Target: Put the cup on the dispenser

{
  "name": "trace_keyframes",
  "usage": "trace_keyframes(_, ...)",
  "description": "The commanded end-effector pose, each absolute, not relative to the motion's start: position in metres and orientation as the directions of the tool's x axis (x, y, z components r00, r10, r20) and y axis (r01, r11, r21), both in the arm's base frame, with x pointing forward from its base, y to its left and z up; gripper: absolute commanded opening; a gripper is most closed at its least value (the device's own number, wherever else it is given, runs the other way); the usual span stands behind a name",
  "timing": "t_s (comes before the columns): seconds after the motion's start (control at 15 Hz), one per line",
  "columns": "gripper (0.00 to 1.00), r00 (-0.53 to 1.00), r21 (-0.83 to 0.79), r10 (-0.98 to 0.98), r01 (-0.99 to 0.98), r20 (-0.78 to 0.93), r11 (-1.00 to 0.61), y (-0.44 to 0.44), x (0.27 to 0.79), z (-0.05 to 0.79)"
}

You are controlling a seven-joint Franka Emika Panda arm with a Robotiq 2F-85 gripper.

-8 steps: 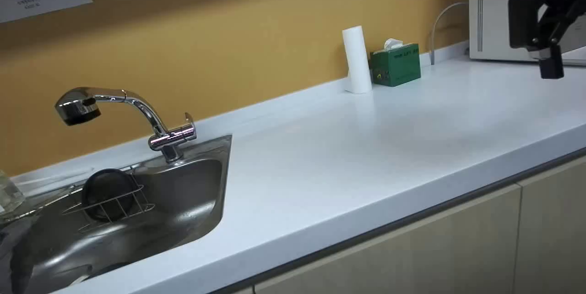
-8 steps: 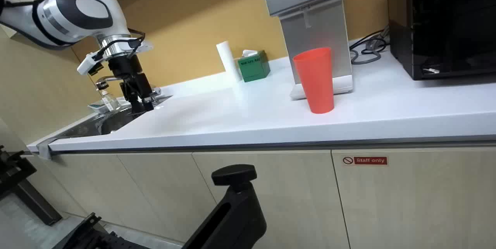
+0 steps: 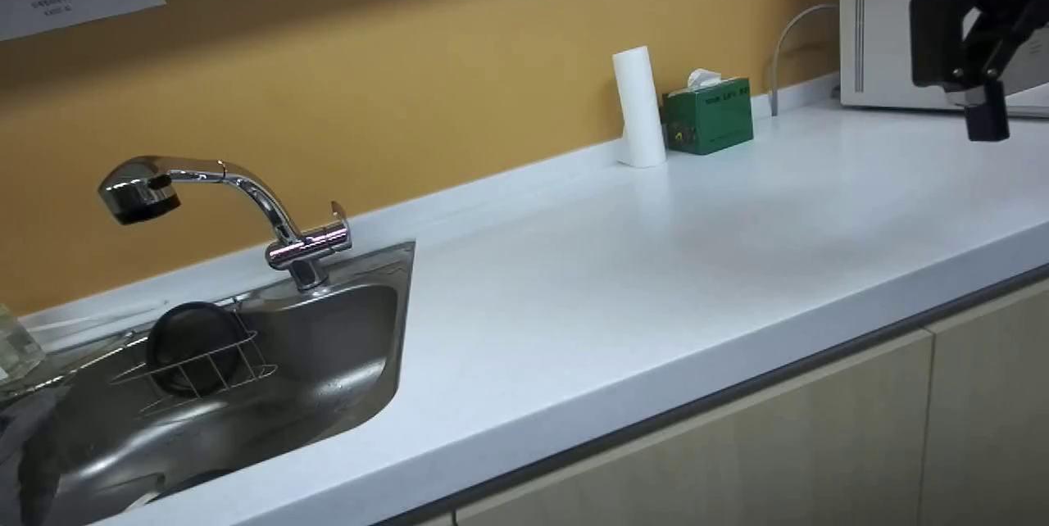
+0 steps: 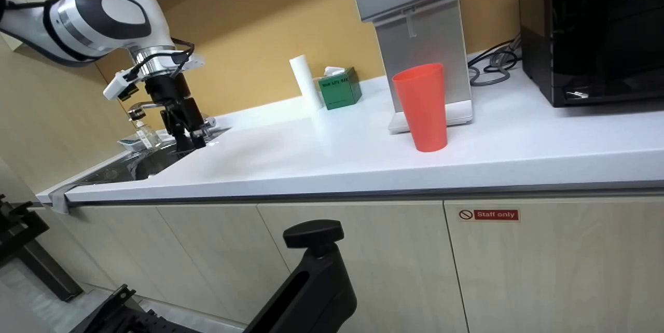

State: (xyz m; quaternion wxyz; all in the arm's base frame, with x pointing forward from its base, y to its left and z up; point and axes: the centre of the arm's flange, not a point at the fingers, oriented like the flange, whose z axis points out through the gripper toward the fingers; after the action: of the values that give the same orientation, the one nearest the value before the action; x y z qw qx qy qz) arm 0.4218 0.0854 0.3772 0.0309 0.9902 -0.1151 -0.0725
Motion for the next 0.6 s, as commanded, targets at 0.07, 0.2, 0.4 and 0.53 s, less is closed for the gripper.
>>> trace_keyframes(0.07, 1.0, 0.963, 0.078, -0.232, -0.223, -0.136, -0.972, 0.085, 0.422, 0.377)
trace_keyframes(0.2, 1.0, 0.956, 0.088, -0.273, -0.264, -0.111, -0.961, 0.079, 0.42, 0.379)
trace_keyframes(0.4, 1.0, 0.931, 0.049, -0.361, -0.359, -0.052, -0.932, 0.051, 0.417, 0.38)
trace_keyframes(0.53, 1.0, 0.908, 0.003, -0.418, -0.419, 0.01, -0.908, 0.018, 0.413, 0.381)
